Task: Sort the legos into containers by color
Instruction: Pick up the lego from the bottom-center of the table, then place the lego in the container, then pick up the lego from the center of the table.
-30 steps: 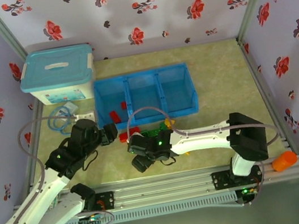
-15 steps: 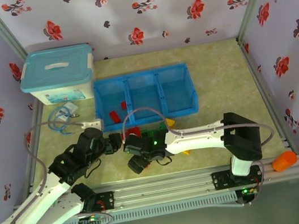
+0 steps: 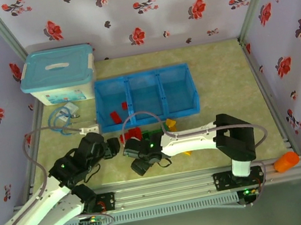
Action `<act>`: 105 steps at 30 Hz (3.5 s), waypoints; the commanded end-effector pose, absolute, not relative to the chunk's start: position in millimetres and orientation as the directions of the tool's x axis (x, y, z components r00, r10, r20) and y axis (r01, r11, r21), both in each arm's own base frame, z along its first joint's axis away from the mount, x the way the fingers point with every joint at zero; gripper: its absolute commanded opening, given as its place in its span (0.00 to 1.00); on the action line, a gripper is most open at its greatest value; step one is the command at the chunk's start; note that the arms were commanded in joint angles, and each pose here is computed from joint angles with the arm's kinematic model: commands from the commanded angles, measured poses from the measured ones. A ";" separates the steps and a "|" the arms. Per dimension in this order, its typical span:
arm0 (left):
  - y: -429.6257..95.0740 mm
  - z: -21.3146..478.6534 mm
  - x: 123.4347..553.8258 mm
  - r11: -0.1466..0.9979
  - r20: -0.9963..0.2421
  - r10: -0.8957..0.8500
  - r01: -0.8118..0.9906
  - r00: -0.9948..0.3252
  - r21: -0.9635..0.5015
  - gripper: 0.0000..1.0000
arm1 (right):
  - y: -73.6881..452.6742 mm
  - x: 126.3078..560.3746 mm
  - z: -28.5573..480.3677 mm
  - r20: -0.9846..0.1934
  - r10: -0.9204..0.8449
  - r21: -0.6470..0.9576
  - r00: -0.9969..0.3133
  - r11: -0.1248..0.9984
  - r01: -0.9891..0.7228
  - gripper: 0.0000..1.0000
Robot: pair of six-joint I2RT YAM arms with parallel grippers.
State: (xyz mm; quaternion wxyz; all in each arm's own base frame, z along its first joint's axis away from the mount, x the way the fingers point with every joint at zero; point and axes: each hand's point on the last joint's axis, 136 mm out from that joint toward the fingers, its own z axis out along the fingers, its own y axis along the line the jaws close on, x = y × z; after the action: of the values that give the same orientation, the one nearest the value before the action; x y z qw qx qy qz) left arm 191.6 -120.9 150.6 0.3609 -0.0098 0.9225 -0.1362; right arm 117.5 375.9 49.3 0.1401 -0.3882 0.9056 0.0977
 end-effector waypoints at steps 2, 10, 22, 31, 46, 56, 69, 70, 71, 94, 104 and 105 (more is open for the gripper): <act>-90.2 131.5 189.5 0.975 -0.612 -0.197 -0.086 -0.766 -0.206 0.74 | 377.8 118.4 42.6 -0.325 -0.687 0.034 -0.650 0.678 -0.734 0.78; -77.4 110.5 195.4 0.953 -0.547 -0.286 -0.174 -0.787 -0.249 0.73 | 381.7 121.8 25.7 -0.324 -0.681 0.022 -0.657 0.688 -0.725 0.75; -68.9 60.6 194.8 0.886 -0.414 -0.438 -0.305 -0.798 -0.349 0.67 | 385.5 126.7 22.2 -0.322 -0.680 -0.003 -0.659 0.697 -0.717 0.46; -63.4 49.5 193.1 0.886 -0.408 -0.442 -0.318 -0.799 -0.336 0.66 | 406.1 157.3 126.4 -0.538 -0.605 0.004 -0.587 0.694 -0.720 0.33; -70.5 41.4 188.4 0.877 -0.376 -0.443 -0.308 -0.814 -0.368 0.62 | 439.9 307.9 207.6 -0.660 -0.458 0.070 -0.595 0.752 -0.656 0.33; -86.1 50.2 190.5 0.877 -0.376 -0.419 -0.260 -0.827 -0.405 0.60 | 467.4 358.7 169.0 -0.612 -0.483 0.018 -0.626 0.783 -0.622 0.36; -109.9 60.9 203.6 0.890 -0.398 -0.356 -0.177 -0.845 -0.420 0.61 | 469.8 366.0 202.5 -0.654 -0.441 0.035 -0.615 0.794 -0.606 0.73; -112.4 62.7 206.1 0.892 -0.402 -0.349 -0.169 -0.847 -0.419 0.61 | 468.3 362.2 214.0 -0.666 -0.434 0.040 -0.607 0.792 -0.610 0.73; -115.1 64.1 208.6 0.893 -0.403 -0.343 -0.162 -0.849 -0.420 0.63 | 465.4 358.5 225.2 -0.677 -0.427 0.042 -0.599 0.790 -0.611 0.73; -179.4 55.6 266.8 0.934 -0.370 -0.180 -0.041 -0.911 -0.354 0.67 | 259.4 269.6 250.9 -0.819 -0.141 0.066 -0.556 0.940 -0.336 0.73; -189.6 41.9 278.1 0.967 -0.356 -0.126 -0.034 -0.926 -0.253 0.58 | 204.8 243.6 215.3 -0.807 -0.047 0.119 -0.588 0.963 -0.240 0.72; -189.0 40.8 276.6 0.970 -0.355 -0.118 -0.032 -0.927 -0.239 0.57 | 201.8 242.0 213.5 -0.807 -0.044 0.120 -0.589 0.964 -0.236 0.72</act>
State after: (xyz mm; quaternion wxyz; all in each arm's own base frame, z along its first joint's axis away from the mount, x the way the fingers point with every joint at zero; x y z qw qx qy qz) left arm 274.1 -190.8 38.6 0.1802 -0.0511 0.9723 -0.1401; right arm 239.5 212.4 208.5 0.4274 -0.1180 0.8905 0.1018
